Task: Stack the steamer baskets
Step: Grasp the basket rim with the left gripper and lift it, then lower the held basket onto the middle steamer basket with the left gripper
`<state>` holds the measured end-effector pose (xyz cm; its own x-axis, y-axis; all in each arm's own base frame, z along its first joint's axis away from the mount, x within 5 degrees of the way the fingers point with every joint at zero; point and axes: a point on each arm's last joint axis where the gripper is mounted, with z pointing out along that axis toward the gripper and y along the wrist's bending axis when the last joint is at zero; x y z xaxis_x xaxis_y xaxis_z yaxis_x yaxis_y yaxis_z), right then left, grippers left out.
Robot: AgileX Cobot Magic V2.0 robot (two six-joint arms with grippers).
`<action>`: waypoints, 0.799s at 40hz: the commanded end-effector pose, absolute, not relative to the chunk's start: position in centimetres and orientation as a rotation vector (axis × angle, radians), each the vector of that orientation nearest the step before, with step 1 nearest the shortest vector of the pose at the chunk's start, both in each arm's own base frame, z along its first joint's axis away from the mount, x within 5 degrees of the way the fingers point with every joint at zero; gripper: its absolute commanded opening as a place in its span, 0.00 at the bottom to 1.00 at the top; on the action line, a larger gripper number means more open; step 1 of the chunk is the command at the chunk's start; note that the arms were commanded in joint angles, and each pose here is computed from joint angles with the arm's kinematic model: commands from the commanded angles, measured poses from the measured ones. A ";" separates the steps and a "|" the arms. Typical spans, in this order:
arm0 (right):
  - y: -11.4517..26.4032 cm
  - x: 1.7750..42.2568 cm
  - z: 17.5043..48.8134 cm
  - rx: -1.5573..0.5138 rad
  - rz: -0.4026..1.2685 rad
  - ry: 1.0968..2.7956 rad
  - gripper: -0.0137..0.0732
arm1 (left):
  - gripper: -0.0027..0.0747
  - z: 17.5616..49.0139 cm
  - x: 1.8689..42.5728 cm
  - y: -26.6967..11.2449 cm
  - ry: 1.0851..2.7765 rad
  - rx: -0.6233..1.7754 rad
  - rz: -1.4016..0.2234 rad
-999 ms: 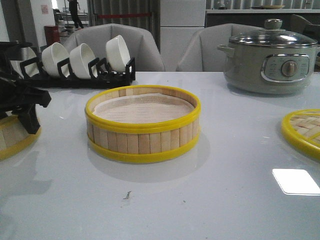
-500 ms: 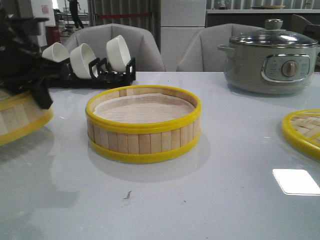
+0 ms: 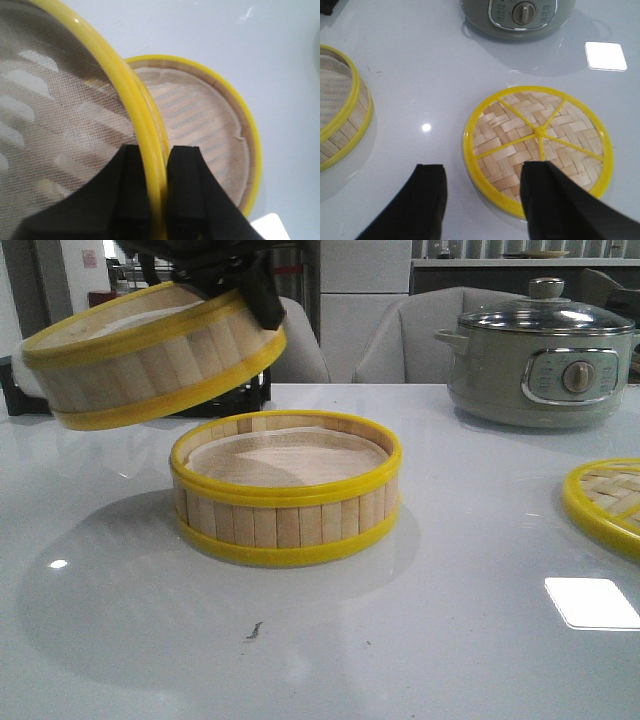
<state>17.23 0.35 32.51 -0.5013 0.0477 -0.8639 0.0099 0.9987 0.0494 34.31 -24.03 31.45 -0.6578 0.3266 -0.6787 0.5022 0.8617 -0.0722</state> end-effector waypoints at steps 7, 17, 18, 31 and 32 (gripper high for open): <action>0.3 17.6 34.5 0.024 0.032 1.972 0.67 | 0.15 34.2 33.1 -28.3 2.187 0.686 -0.415; 0.3 17.6 34.5 0.024 0.032 1.972 0.67 | 0.15 32.0 32.5 -31.6 2.196 0.761 -0.443; 0.3 17.6 34.5 0.024 0.032 1.972 0.67 | 0.15 31.9 32.5 -31.8 2.197 0.766 -0.444; 0.3 17.6 34.5 0.024 0.032 1.972 0.67 | 0.15 29.6 31.7 -33.9 2.231 0.825 -0.458; 0.3 17.6 34.5 0.024 0.032 1.972 0.67 | 0.15 29.5 31.6 -34.0 2.232 0.828 -0.458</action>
